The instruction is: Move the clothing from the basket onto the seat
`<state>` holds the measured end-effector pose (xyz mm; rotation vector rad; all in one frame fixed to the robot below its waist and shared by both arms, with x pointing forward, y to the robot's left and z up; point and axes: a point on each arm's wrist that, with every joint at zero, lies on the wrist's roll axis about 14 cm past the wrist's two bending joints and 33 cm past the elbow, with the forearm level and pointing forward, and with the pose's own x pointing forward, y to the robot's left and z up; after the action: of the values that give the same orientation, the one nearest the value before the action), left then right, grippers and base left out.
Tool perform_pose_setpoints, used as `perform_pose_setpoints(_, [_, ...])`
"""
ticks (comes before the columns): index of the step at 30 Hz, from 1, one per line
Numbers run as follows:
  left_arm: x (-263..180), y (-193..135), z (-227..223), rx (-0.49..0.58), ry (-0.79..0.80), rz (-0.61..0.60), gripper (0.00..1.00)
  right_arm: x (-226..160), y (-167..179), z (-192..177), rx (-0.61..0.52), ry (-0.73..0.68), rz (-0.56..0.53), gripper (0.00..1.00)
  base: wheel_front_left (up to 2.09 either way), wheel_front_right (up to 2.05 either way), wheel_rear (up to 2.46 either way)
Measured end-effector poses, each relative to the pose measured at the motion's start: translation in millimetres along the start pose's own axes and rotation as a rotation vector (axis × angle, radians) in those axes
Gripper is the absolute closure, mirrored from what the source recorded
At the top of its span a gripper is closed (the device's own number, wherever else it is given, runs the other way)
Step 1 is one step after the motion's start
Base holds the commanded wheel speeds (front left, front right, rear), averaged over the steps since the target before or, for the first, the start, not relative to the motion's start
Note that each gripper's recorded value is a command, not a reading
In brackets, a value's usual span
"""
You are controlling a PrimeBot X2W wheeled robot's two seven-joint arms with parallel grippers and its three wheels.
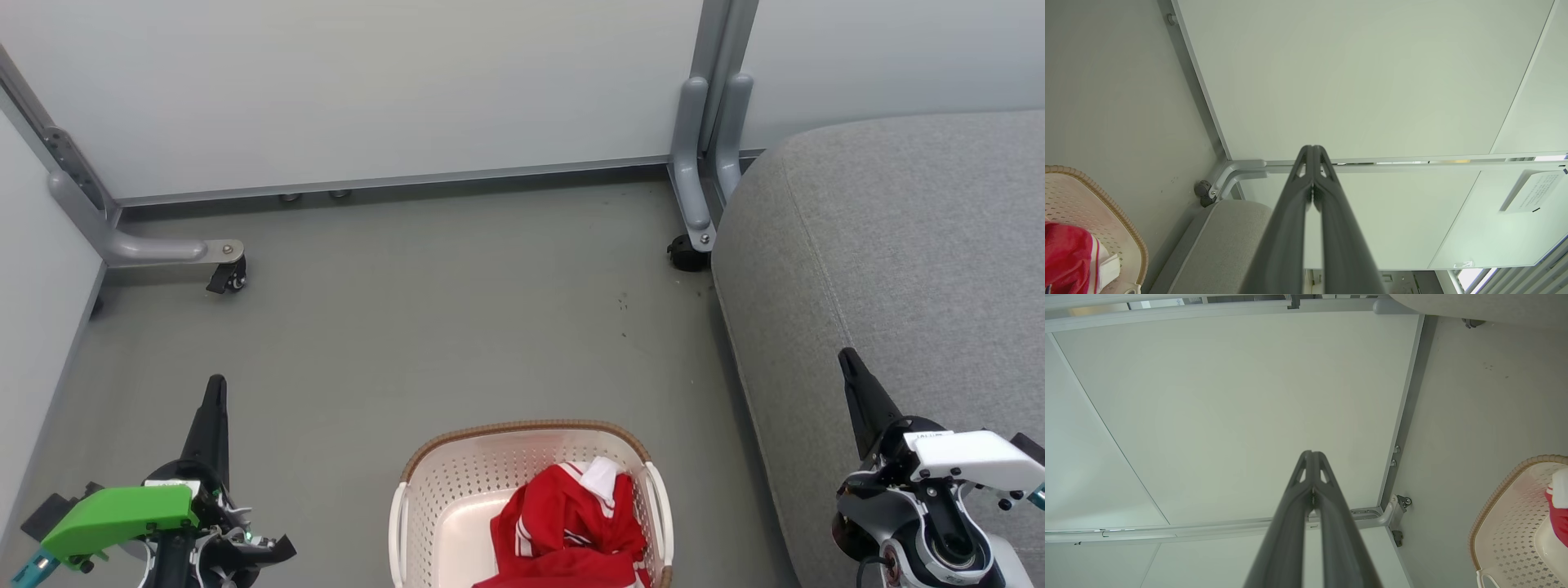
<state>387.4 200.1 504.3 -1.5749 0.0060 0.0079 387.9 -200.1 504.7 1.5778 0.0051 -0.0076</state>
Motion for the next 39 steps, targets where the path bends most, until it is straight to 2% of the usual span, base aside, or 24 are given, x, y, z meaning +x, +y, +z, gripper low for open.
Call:
perform_pose_setpoints(34, [0.0, 0.1, 0.0, 0.0, 0.0, 0.0, 1.0, 0.0, 0.0, -0.1, 0.0, 0.0, 0.0, 1.0, 0.0, 0.0, 0.0])
perform_pose_setpoints(35, [-0.7, 2.5, 0.0, -0.001, -0.001, 0.008, 0.0, -0.7, -2.3, -0.2, 0.002, 0.0, -0.007, 0.0, 0.0, 0.0, 0.0])
perform_pose_setpoints(36, [-2.7, 7.9, -0.3, -0.004, -0.002, 0.024, 1.0, -2.5, -7.3, -0.8, 0.006, -0.001, -0.021, 1.0, 0.0, 0.0, 0.0])
perform_pose_setpoints(37, [-4.7, 12.6, -0.8, -0.006, -0.002, 0.038, 0.0, -4.4, -11.6, -1.4, 0.009, -0.001, -0.034, 0.0, 0.0, 0.0, 0.0])
perform_pose_setpoints(39, [-7.3, 17.3, -2.3, -0.007, 0.0, 0.051, 0.0, -7.8, -17.1, -1.7, 0.01, -0.005, -0.05, 0.0, 0.0, 0.0, 0.0])
